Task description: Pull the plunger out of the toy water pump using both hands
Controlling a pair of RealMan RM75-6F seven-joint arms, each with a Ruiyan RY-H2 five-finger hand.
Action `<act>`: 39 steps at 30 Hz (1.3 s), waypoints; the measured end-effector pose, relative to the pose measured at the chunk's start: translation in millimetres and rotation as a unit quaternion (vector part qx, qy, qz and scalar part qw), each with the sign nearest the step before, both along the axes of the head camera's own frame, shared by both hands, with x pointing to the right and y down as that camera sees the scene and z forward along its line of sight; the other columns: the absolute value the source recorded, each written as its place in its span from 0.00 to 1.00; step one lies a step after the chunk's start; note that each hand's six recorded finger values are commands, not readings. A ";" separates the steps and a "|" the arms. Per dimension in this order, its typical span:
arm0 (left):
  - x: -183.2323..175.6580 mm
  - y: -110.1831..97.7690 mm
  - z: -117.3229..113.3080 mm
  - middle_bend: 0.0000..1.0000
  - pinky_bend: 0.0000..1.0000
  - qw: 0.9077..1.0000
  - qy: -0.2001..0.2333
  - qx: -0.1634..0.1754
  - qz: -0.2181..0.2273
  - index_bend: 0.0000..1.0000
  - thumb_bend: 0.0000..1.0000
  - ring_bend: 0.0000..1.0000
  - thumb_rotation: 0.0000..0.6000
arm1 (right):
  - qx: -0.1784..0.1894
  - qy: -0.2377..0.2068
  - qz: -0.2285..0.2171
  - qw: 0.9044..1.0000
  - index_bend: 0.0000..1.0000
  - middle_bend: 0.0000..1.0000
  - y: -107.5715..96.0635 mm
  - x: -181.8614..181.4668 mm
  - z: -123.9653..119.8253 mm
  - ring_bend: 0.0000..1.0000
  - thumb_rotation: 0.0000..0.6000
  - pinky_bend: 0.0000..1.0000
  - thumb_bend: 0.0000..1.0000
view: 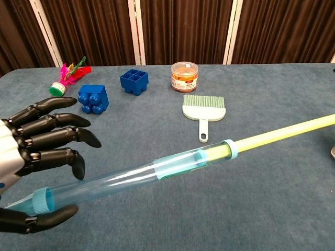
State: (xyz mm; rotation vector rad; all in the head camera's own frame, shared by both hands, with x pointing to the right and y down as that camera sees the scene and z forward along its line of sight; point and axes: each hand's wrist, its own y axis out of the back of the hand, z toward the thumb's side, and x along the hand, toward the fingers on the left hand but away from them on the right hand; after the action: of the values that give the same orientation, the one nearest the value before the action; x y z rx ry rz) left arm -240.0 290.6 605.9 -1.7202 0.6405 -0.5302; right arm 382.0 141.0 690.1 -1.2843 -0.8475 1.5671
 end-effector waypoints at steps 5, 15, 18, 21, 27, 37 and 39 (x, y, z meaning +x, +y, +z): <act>-5.8 3.7 -5.0 0.27 0.07 1.000 0.002 0.003 0.000 0.67 0.56 0.16 1.00 | 0.003 0.003 0.012 1.000 0.72 0.10 -6.5 8.9 -0.8 0.00 1.00 0.00 0.41; -10.9 8.1 -5.7 0.28 0.07 1.000 0.010 0.002 0.001 0.67 0.56 0.16 1.00 | 0.009 -0.002 0.026 1.000 0.71 0.10 -12.3 22.6 -7.4 0.00 1.00 0.00 0.41; -7.2 5.6 -3.1 0.29 0.07 1.000 0.011 0.005 0.001 0.62 0.54 0.16 1.00 | 0.007 -0.004 0.022 1.000 0.71 0.10 -9.8 20.6 -7.0 0.00 1.00 0.00 0.41; -5.6 0.8 1.1 0.27 0.07 1.000 0.006 0.008 -0.003 0.45 0.48 0.16 1.00 | 0.008 -0.005 0.018 1.000 0.66 0.09 -8.4 18.6 -7.8 0.00 1.00 0.00 0.40; -9.9 -11.1 4.8 0.24 0.07 1.000 0.009 0.003 -0.020 0.23 0.35 0.16 1.00 | 0.005 0.003 0.007 1.000 0.11 0.00 -6.2 20.7 -12.5 0.00 1.00 0.00 0.24; -38.9 -28.1 1.5 0.13 0.07 0.997 -0.005 -0.012 -0.070 0.15 0.18 0.12 1.00 | -0.087 0.041 -0.037 0.995 0.00 0.00 24.4 21.4 -18.0 0.00 1.00 0.00 0.00; -46.7 -31.1 0.1 0.11 0.07 0.997 -0.009 -0.021 -0.080 0.14 0.16 0.12 1.00 | -0.108 0.048 -0.045 0.992 0.00 0.00 34.0 19.4 -20.4 0.00 1.00 0.00 0.00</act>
State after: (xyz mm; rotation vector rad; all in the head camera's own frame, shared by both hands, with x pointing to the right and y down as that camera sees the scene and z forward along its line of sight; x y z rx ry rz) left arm -286.7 259.4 605.9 -1.7097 0.7634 -0.6747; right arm 401.4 175.0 669.7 -1.3677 -0.5644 1.6672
